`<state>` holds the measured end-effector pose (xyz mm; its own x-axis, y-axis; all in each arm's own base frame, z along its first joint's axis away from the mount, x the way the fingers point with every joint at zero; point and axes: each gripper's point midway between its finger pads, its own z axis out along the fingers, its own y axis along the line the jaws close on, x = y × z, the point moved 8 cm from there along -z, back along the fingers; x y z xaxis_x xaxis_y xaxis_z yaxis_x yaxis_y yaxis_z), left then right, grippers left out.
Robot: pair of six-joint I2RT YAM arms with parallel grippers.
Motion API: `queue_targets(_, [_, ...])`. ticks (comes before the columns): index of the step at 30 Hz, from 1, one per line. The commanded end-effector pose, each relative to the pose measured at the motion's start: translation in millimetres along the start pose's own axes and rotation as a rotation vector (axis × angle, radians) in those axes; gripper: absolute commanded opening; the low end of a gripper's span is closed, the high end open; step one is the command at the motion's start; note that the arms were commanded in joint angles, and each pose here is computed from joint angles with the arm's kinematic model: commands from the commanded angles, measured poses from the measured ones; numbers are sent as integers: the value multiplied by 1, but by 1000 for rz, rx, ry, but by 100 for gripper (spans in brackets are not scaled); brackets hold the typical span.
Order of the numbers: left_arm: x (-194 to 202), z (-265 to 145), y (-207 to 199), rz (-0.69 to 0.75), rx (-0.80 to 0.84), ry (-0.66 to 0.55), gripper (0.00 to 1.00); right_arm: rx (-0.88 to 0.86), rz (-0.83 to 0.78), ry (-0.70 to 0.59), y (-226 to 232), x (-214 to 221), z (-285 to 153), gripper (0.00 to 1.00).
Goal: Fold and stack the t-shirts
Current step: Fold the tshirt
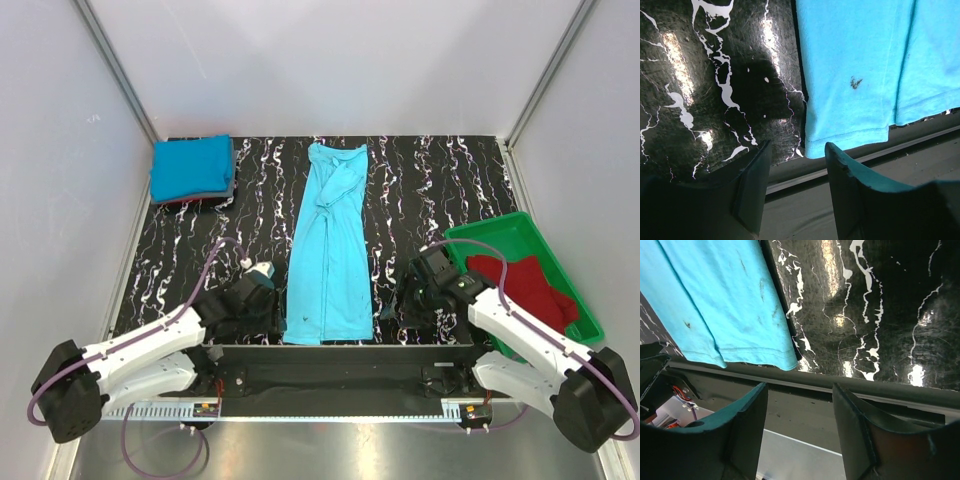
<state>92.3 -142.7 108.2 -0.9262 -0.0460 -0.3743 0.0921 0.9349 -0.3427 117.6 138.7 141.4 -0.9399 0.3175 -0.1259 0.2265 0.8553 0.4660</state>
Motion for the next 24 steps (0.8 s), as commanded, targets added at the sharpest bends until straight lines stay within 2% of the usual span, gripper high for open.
queue_targets(1, [-11,-7,-9,-8,24,-53,53,-89,6,-38,13,-2,0,62])
queue_targets(13, [-6,-11,-7,-57,55,-70,53,-85,-15,-34,24,0,8,62])
queue_targets(24, [-5,-10,-9,-42,71,-50,52,-91,-10,-16,22,5,16,60])
